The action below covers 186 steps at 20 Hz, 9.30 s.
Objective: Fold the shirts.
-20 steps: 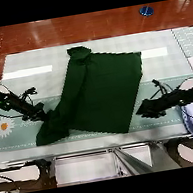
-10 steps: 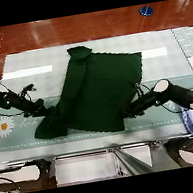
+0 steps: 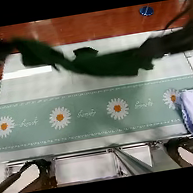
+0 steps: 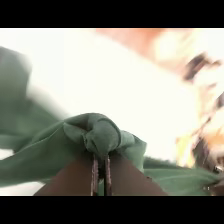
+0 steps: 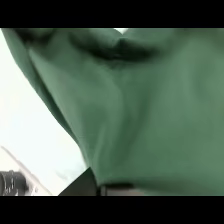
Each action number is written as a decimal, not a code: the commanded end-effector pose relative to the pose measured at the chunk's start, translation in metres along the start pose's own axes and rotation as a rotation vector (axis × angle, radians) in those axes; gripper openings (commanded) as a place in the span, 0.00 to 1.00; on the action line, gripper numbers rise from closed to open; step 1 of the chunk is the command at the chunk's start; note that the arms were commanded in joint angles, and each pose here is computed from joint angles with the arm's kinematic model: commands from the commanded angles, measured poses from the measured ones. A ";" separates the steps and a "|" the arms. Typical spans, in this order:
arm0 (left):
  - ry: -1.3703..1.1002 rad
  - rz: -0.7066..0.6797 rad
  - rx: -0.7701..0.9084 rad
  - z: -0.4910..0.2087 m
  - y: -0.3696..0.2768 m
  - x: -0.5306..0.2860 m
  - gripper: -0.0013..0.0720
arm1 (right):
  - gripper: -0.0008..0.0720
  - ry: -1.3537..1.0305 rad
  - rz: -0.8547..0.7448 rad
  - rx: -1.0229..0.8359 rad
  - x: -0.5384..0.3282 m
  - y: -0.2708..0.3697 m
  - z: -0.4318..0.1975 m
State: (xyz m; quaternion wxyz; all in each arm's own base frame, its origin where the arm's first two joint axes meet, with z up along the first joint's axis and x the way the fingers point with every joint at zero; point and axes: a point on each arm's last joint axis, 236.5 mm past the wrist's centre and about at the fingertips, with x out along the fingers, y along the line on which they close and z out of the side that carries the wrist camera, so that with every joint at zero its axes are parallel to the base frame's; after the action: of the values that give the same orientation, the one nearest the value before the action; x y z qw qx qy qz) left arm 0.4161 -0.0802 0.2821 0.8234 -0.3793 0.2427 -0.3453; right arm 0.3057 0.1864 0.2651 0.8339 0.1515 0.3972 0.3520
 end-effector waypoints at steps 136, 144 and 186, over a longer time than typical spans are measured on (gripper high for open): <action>0.312 0.810 0.317 -0.055 0.240 0.119 0.05 | 0.04 0.030 -0.260 0.447 0.136 -0.317 -0.004; 0.395 0.886 0.018 -0.022 0.261 0.041 0.70 | 0.59 0.182 -0.267 0.641 0.055 -0.355 -0.026; 0.710 0.664 -0.564 -0.313 0.255 -0.074 0.05 | 0.59 0.278 -0.380 1.043 0.016 -0.271 -0.302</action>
State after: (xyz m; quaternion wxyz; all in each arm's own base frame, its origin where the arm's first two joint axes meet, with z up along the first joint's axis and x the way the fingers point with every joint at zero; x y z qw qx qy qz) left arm 0.2586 -0.0462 -0.0976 0.6214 -0.3511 0.6945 -0.0911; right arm 0.2099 -0.0191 -0.0720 0.6561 0.4178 0.6260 -0.0562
